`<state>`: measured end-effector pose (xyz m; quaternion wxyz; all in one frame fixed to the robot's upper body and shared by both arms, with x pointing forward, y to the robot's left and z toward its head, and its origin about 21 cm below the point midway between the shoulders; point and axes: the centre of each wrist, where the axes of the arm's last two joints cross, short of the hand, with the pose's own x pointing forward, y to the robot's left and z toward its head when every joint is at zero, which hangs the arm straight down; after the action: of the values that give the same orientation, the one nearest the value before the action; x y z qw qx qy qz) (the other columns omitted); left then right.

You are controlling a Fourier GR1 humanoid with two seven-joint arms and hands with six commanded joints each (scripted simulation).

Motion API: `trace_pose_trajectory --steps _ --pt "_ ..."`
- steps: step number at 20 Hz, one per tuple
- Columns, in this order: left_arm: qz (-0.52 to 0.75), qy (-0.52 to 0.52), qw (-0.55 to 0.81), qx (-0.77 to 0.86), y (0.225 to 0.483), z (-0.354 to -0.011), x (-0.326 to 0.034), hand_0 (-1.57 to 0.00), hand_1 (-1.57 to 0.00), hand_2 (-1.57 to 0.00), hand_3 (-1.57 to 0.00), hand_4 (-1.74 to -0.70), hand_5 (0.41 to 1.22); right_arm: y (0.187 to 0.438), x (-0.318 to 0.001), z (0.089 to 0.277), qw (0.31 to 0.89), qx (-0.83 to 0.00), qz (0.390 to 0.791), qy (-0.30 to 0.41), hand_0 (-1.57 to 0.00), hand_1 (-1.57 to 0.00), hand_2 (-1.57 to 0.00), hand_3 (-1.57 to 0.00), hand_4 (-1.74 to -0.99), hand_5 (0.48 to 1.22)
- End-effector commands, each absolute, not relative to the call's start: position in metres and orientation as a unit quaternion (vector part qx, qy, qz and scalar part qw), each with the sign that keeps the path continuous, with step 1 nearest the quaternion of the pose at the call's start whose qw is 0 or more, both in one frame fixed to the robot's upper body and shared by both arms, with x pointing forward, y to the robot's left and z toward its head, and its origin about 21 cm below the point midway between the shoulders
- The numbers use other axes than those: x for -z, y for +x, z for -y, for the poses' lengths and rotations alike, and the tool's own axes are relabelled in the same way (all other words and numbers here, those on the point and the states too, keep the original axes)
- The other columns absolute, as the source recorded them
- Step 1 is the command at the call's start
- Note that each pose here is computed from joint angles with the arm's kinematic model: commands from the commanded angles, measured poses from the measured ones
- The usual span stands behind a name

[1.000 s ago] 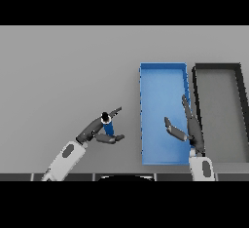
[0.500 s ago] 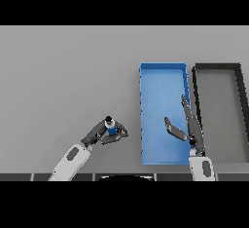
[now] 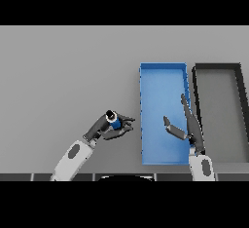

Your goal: Pick up the blue pipe and place it into the blue bin.

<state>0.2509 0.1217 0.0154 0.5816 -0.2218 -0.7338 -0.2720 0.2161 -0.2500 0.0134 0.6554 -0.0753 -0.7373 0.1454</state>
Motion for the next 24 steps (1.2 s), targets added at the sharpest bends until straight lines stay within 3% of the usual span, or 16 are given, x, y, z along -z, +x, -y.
trace_pose_trajectory --steps 1,9,13,15,18,20,24 --pt "0.734 -0.225 0.579 0.275 0.25 -0.118 -0.02 -1.54 -1.55 -1.55 -1.55 -1.47 1.212 0.217 -0.014 0.25 0.657 -0.145 0.736 -0.079 0.0 0.0 0.0 0.0 -1.204 0.64" --pt "0.733 -0.237 0.556 0.311 0.25 -0.104 -0.05 -1.57 -1.57 -1.57 -1.57 -1.47 1.22 0.218 -0.014 0.254 0.657 -0.151 0.733 -0.088 0.0 0.0 0.0 0.0 -1.151 0.643" --pt "0.727 -0.236 0.563 0.312 0.252 -0.104 -0.045 -1.57 -1.57 -1.57 -1.57 -1.47 1.22 0.2 -0.015 0.25 0.643 -0.142 0.743 -0.118 0.0 0.0 0.0 0.0 -1.138 0.643" --pt "0.732 -0.233 0.558 0.314 0.251 -0.102 -0.043 -1.57 -1.57 -1.57 -1.57 -1.47 1.22 0.185 -0.018 0.248 0.638 -0.135 0.746 -0.139 0.0 0.0 0.0 0.0 -1.188 0.643" --pt "0.733 -0.239 0.554 0.313 0.254 -0.105 -0.045 -1.57 -1.57 -1.57 -1.57 -1.47 1.22 0.183 -0.024 0.249 0.634 -0.131 0.748 -0.149 0.0 0.0 -0.02 0.0 -1.187 0.642" --pt "0.732 -0.246 0.552 0.315 0.25 -0.105 -0.045 -1.57 -1.57 -1.57 -1.57 -1.47 1.221 0.179 -0.038 0.247 0.606 -0.112 0.785 -0.064 0.0 -0.01 -0.07 0.0 -1.198 0.641" --pt "0.729 -0.25 0.553 0.316 0.25 -0.103 -0.047 -1.57 -1.57 -1.57 -1.57 -1.47 1.221 0.192 -0.087 0.249 0.607 -0.164 0.775 0.067 0.0 -0.02 -0.12 0.0 -1.224 0.6"
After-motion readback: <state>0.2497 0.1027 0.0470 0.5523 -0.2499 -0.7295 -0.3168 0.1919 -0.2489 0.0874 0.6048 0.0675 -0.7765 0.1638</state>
